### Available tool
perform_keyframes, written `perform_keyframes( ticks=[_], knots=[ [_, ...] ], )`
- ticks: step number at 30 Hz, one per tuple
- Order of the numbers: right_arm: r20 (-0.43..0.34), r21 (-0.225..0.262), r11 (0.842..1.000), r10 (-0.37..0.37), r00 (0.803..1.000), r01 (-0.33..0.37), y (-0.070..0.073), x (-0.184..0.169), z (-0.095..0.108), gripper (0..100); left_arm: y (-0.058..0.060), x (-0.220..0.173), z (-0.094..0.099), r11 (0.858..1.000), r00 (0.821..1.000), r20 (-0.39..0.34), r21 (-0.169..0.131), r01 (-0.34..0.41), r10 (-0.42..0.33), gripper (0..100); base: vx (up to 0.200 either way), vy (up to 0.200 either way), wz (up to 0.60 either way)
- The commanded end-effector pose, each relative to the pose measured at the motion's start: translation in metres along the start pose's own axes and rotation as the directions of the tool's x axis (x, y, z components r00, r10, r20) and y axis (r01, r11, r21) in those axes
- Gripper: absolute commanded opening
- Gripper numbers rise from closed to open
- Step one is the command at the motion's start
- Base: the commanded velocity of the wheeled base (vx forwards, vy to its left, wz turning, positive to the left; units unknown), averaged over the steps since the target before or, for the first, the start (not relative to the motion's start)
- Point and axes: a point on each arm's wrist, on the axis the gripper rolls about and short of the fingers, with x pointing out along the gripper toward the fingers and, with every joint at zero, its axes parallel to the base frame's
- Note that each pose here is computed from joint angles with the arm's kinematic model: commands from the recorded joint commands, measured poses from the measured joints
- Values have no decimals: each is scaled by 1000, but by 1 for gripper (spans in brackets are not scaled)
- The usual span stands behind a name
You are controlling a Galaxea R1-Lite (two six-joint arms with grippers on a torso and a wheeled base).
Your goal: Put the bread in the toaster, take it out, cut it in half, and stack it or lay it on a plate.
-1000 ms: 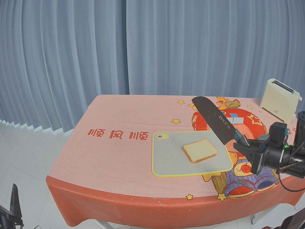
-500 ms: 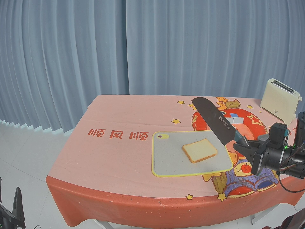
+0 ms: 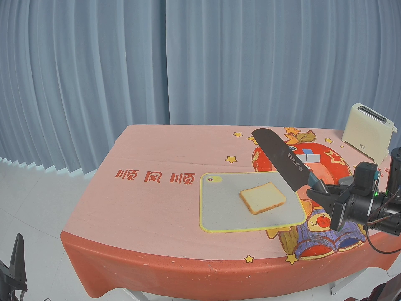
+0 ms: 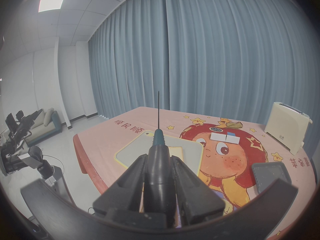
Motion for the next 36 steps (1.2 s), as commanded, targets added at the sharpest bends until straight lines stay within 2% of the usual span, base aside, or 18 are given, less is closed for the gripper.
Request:
perform_keyframes(
  ticks=[1, 8, 13, 15, 16, 19, 20, 21, 22, 23, 24, 25, 26, 28, 30, 32, 34, 36],
  knots=[
    [-10, -10, 1000, 1, 1000, -1, 2, 0, -3, 0, 0, 26, 5, 998, 993, -106, 31, 52, -49, 100, 0, 0, 0],
    [-28, -21, 1000, -12, 1000, 12, 4, 0, -6, 0, -2, 57, 29, 979, 968, -150, -10, 202, -201, 100, 0, 0, 0],
    [-34, -29, 1000, -8, 999, 7, 7, 1, -7, 0, -4, 88, 48, 952, 936, -176, -40, 303, -305, 100, 0, 0, 0],
    [-44, -29, 1000, -2, 999, 1, 9, 2, -9, 0, -4, 114, 56, 931, 909, -203, -61, 360, -365, 100, 0, 0, 0],
    [-44, -29, 1000, -2, 999, 1, 9, 2, -9, 0, -4, 114, 56, 931, 909, -203, -61, 360, -365, 100, 0, 0, 0],
    [-45, -30, 1000, 5, 999, -7, 12, 0, -11, 0, -4, 166, 67, 891, 860, -234, -100, 443, -453, 100, 0, 0, 0],
    [-44, -29, 1000, 5, 999, -7, 12, 0, -11, 0, -5, 168, 67, 889, 858, -234, -102, 446, -458, 100, 0, 0, 0],
    [-41, -30, 1000, 5, 999, -7, 12, 0, -10, 0, -12, 193, 70, 862, 830, -232, -121, 493, -507, 100, 0, 0, 0],
    [-41, -30, 1000, 5, 999, -7, 12, 0, -10, 0, -18, 204, 72, 843, 814, -220, -125, 523, -537, 100, 0, 0, 0],
    [-41, -30, 1000, 5, 999, -7, 12, 1, -9, 0, -24, 212, 74, 828, 803, -203, -126, 546, -561, 100, 0, 0, 0],
    [-41, -30, 1000, 5, 999, -7, 12, 1, -10, 0, -26, 215, 75, 824, 799, -199, -127, 553, -567, 100, 0, 0, 0],
    [-42, -25, 1000, 0, 999, -1, 11, 2, -10, 0, -36, 226, 76, 802, 782, -179, -131, 583, -597, 100, 0, 0, 0],
    [-42, -25, 1000, -1, 999, 0, 11, 2, -10, 0, -37, 227, 75, 800, 780, -180, -133, 585, -600, 100, 0, 0, 0],
    [-62, -27, 1000, -1, 998, -1, 12, 8, -13, 0, -49, 224, 61, 783, 757, -198, -157, 602, -622, 100, 0, 0, 0],
    [-72, -27, 1000, -2, 997, 0, 12, 10, -15, 0, -53, 214, 46, 773, 740, -221, -181, 609, -635, 100, 0, 0, 0],
    [-73, -21, 1000, -13, 997, 11, 11, 9, -16, 0, -57, 213, 47, 764, 739, -197, -190, 616, -645, 100, 0, 0, 0],
    [-62, -14, 1000, -20, 998, 19, 10, 10, -13, 0, -57, 215, 45, 777, 753, -198, -210, 594, -628, 100, 0, 0, 0],
    [-47, -12, 1000, -17, 999, 16, 10, 10, -9, 0, -60, 216, 42, 773, 749, -198, -231, 591, -632, 100, 0, 0, 0]
  ],
)
